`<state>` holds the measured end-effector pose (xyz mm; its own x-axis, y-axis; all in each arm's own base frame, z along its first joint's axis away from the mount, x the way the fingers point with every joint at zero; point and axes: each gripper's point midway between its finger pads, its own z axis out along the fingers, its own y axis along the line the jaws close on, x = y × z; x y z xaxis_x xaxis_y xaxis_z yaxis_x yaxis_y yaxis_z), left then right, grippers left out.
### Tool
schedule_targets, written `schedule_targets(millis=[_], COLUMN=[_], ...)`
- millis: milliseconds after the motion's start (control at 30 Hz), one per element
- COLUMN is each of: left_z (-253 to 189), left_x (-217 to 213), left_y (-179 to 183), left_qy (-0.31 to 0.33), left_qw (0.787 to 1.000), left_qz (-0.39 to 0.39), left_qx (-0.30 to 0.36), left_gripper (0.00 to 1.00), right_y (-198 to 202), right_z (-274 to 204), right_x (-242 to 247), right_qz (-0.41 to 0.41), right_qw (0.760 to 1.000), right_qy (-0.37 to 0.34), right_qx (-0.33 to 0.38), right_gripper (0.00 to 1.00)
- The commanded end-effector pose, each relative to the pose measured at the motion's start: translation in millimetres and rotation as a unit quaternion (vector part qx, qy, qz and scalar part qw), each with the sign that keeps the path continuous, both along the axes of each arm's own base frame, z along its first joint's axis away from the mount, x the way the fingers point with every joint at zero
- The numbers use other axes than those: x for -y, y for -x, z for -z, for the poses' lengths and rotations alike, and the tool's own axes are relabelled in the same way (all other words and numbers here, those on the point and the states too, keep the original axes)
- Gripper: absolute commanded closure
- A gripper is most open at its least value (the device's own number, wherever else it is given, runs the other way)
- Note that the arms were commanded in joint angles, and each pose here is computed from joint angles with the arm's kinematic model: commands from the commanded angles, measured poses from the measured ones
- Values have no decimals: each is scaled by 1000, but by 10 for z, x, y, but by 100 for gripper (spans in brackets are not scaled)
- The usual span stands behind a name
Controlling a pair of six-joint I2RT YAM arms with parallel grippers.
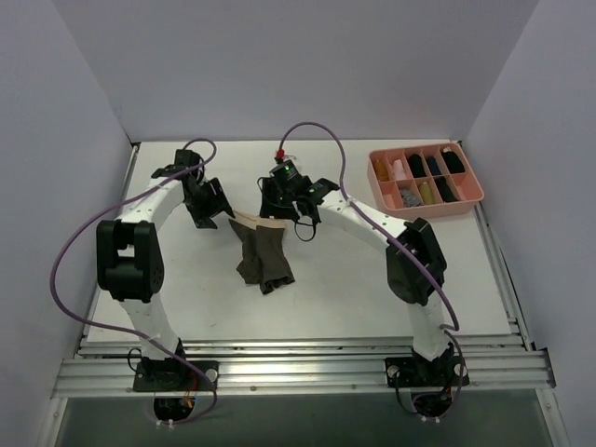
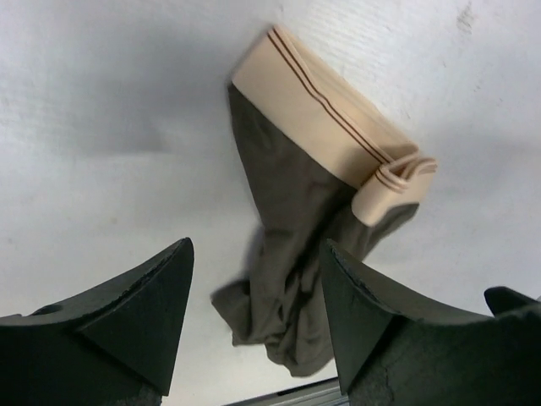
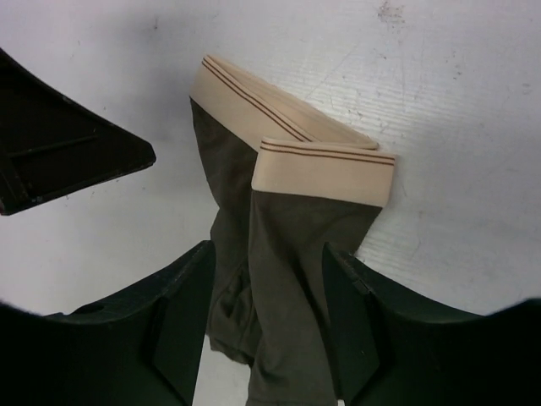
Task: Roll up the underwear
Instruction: Move the underwear to the center of the board, then flatten the underwear
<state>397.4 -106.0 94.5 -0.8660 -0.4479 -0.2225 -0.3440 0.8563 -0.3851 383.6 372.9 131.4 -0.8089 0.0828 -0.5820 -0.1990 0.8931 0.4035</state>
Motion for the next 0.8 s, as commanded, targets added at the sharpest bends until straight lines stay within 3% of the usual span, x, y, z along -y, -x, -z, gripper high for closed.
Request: schedule_targets(millis=[0,167,333,500,700,767], left_z=[-61,236,317,594,751,769], left_x=[0,-42,-32,-36,35,57], left_y=[-399,-601,-805,-808,-761,-768], left_qy=[26,14,14,11,32,39], left_qw=[998,998,995,996,996,996], left_qz=[32,57,73,81,82,79], left_qx=[53,37,65,33,24,23], left_gripper=[31,32,32,35,44,52], right_y=[-210,-288,-340,-392,-353,-359], right_z=[25,183,384,541,724,738], right_x=[-63,-207,-337,-429,-480,-448], right_qz=[21,30,30,32,33,39], right_qw=[999,999,999,999,998,997], right_qy=[22,26,35,36,51,61], right_qx=[26,23,18,12,-4,-6], right_gripper=[51,54,55,56,52,54])
